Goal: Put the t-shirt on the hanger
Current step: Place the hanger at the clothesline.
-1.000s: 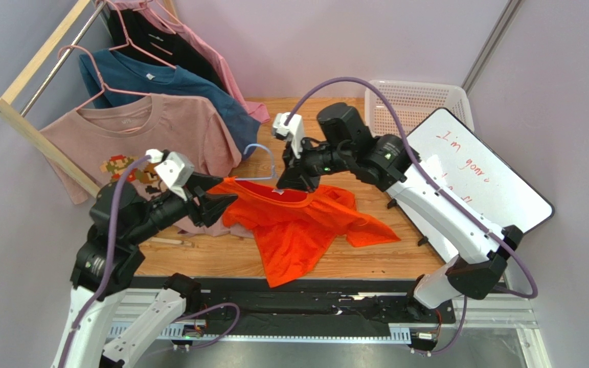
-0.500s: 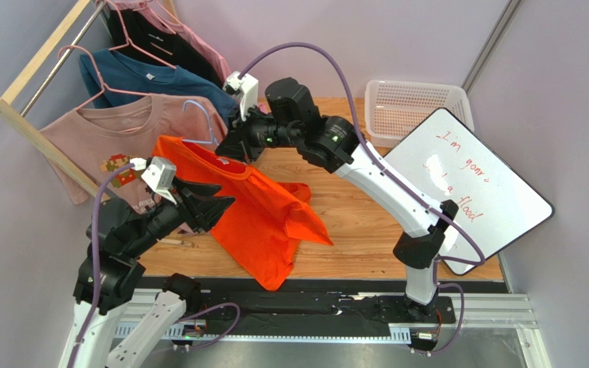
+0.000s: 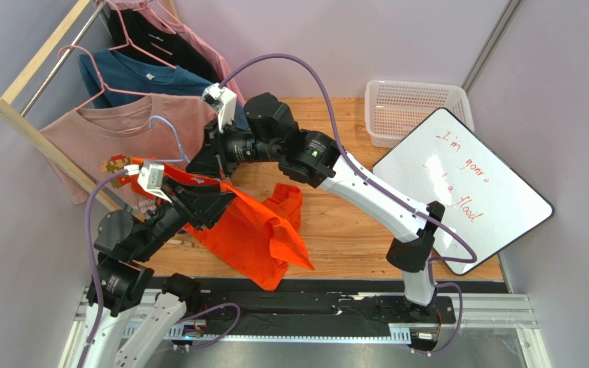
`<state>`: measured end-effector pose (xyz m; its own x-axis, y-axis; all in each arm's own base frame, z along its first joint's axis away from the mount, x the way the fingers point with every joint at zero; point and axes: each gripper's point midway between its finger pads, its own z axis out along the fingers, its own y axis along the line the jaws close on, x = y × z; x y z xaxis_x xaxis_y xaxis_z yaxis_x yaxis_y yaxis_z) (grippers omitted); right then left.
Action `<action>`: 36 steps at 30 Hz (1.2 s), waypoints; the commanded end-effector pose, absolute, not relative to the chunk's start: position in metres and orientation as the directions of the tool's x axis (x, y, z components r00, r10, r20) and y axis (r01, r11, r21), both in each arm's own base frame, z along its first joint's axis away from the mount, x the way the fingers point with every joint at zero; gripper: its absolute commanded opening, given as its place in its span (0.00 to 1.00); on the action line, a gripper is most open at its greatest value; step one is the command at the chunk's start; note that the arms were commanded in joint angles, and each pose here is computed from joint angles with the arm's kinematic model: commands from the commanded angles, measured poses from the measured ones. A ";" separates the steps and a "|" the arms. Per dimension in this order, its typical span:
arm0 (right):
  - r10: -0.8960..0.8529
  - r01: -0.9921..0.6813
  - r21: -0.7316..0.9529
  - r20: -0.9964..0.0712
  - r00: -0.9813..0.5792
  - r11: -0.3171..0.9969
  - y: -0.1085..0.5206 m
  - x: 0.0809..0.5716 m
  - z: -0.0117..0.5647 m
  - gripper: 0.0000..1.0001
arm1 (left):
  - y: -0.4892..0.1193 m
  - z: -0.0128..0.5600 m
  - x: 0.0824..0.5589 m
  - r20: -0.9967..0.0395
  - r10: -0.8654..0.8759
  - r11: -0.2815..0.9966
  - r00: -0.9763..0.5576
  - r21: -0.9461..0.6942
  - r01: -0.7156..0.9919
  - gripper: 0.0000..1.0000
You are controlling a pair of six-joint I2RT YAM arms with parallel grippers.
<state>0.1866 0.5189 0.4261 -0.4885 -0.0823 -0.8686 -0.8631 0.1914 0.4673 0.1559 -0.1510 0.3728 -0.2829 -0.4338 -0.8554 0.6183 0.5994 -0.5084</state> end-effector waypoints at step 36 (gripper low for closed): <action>0.073 -0.879 0.475 -0.879 -0.471 0.047 0.540 0.171 0.463 0.00 | -0.131 0.384 0.166 -0.722 -0.646 0.552 -0.248 -0.666 0.502 0.62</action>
<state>0.1821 0.5407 0.4219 -0.5038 -0.0288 -0.8634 -0.8590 0.1229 0.4971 0.1510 -0.1362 0.3907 -0.2541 -0.6070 -0.7530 0.5626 0.5405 -0.6256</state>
